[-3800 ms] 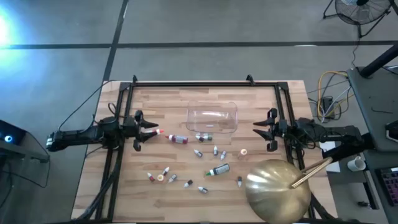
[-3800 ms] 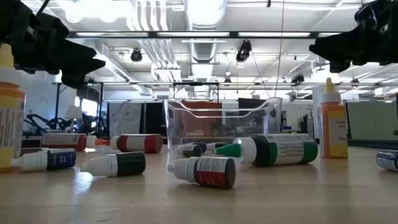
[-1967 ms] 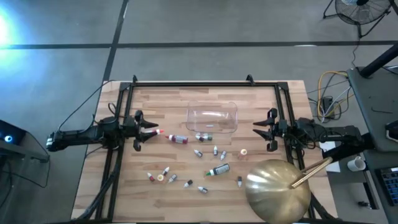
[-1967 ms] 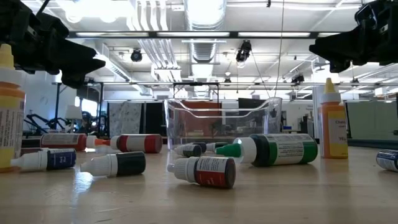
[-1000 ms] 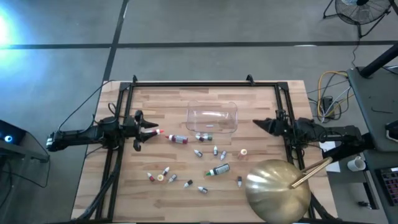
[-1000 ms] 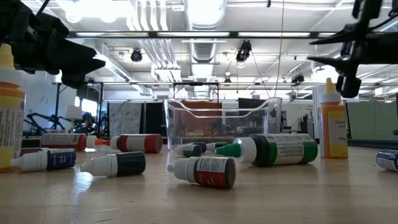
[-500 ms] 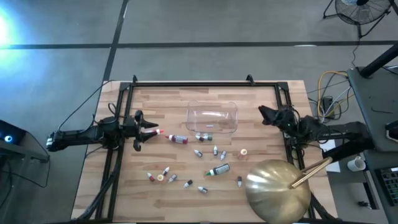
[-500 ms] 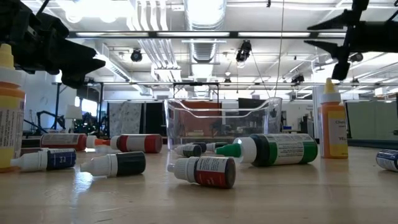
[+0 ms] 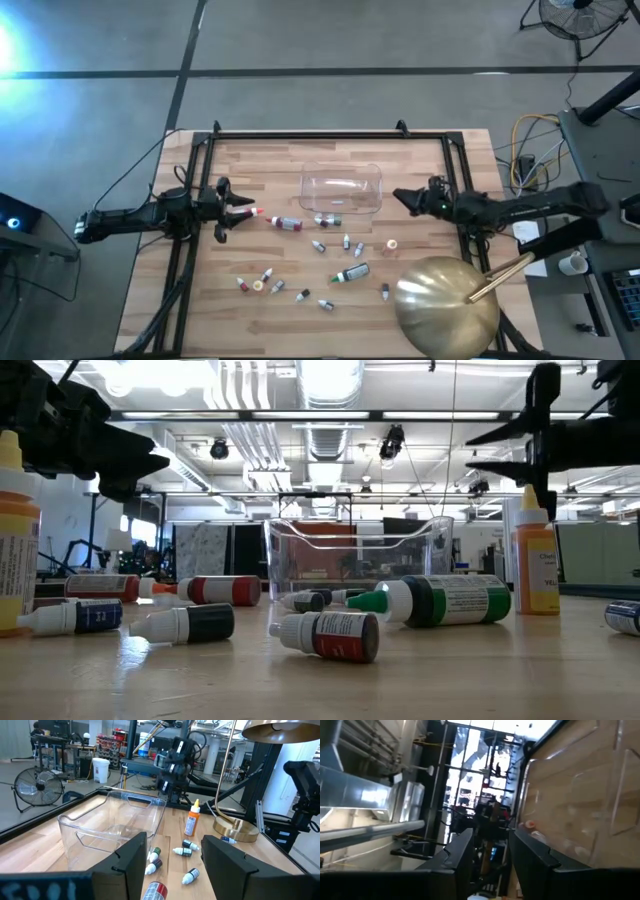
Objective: Pick & Place food coloring
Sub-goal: Put the right large yellow food coloring bottle in the transparent bin
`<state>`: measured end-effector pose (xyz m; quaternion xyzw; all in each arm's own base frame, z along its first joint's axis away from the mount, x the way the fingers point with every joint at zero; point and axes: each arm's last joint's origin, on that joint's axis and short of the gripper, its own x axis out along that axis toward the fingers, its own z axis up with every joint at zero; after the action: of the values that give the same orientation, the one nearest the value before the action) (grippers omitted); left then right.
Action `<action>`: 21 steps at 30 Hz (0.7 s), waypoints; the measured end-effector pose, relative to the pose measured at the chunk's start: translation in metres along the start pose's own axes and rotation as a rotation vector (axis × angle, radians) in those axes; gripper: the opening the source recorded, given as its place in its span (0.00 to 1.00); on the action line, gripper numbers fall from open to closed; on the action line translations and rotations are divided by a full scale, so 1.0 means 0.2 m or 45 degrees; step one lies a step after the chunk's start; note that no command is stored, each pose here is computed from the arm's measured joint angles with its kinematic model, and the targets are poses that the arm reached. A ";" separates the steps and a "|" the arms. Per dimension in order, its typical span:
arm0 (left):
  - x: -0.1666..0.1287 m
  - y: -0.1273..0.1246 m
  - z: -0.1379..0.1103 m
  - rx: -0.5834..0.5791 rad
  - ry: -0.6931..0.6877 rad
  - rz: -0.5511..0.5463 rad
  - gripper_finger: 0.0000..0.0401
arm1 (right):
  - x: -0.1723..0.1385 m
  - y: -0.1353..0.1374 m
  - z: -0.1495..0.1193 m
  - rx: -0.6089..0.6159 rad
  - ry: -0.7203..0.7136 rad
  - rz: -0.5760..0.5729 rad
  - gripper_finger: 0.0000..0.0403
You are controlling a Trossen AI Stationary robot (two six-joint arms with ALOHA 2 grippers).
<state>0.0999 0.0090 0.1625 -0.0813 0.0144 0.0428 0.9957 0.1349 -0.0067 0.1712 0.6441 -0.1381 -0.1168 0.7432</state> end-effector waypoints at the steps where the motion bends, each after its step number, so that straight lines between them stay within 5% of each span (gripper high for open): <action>1: 0.00 0.00 0.00 0.000 0.000 0.000 0.41 | 0.00 -0.01 0.00 -0.004 0.001 -0.014 0.30; 10: 0.00 0.00 0.00 0.000 0.000 0.000 0.41 | 0.04 -0.01 -0.02 -0.304 0.004 -0.052 0.30; 16: 0.00 0.00 0.00 0.000 0.000 0.000 0.41 | 0.09 -0.02 -0.02 -0.341 -0.015 -0.155 0.30; 21: 0.00 0.00 0.00 0.000 0.000 0.000 0.41 | 0.14 -0.03 -0.03 -0.469 0.057 -0.491 0.30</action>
<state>0.0999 0.0091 0.1625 -0.0813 0.0142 0.0428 0.9957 0.1636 -0.0123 0.1662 0.5150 0.0271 -0.2650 0.8148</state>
